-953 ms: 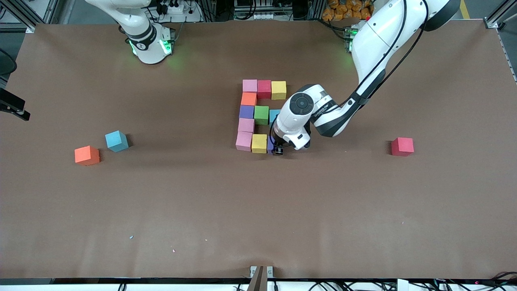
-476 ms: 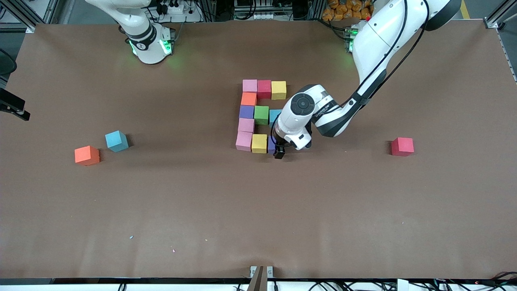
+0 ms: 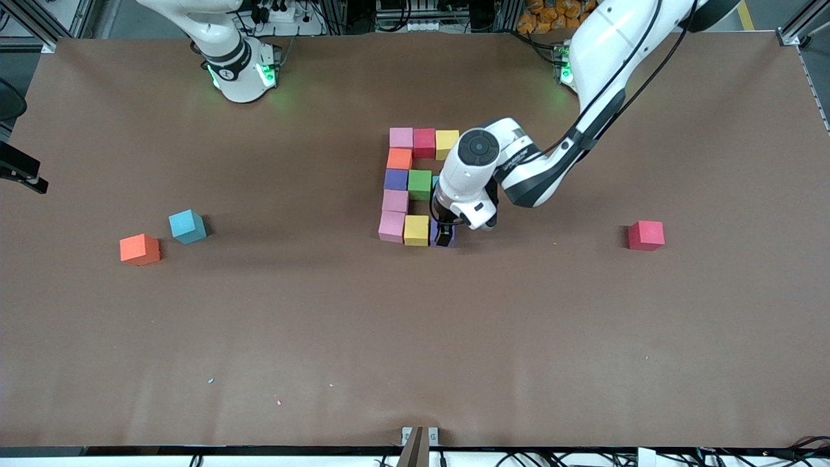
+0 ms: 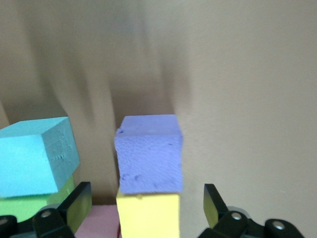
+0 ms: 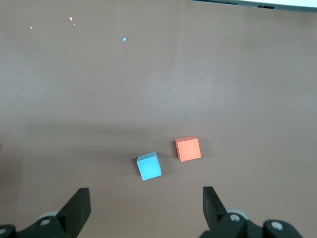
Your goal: Arrange 11 blocks into digit 3
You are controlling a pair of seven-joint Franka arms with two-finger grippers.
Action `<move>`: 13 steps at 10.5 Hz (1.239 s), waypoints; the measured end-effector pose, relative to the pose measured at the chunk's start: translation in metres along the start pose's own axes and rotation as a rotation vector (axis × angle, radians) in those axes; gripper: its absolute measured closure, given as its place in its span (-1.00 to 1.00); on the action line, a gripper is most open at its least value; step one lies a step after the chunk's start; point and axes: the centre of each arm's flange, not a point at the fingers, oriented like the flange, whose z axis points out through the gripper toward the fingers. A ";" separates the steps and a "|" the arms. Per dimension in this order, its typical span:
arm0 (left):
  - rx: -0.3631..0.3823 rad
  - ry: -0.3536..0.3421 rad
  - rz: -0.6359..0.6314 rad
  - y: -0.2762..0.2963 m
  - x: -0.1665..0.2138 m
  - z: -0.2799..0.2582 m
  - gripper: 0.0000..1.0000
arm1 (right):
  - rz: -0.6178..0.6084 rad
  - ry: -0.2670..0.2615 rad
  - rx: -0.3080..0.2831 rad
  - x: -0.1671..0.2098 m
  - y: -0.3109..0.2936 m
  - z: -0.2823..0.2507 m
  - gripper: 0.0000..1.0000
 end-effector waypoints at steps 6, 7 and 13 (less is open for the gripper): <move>-0.028 0.135 0.330 0.064 0.051 -0.108 -1.00 | -0.001 0.000 0.000 0.000 0.000 0.000 -1.00; -0.014 0.150 0.406 0.074 0.059 -0.120 -1.00 | -0.001 0.000 0.000 0.000 -0.001 0.000 -1.00; 0.073 0.174 0.822 0.110 0.113 -0.160 -1.00 | -0.006 0.001 0.001 0.001 -0.003 0.000 -1.00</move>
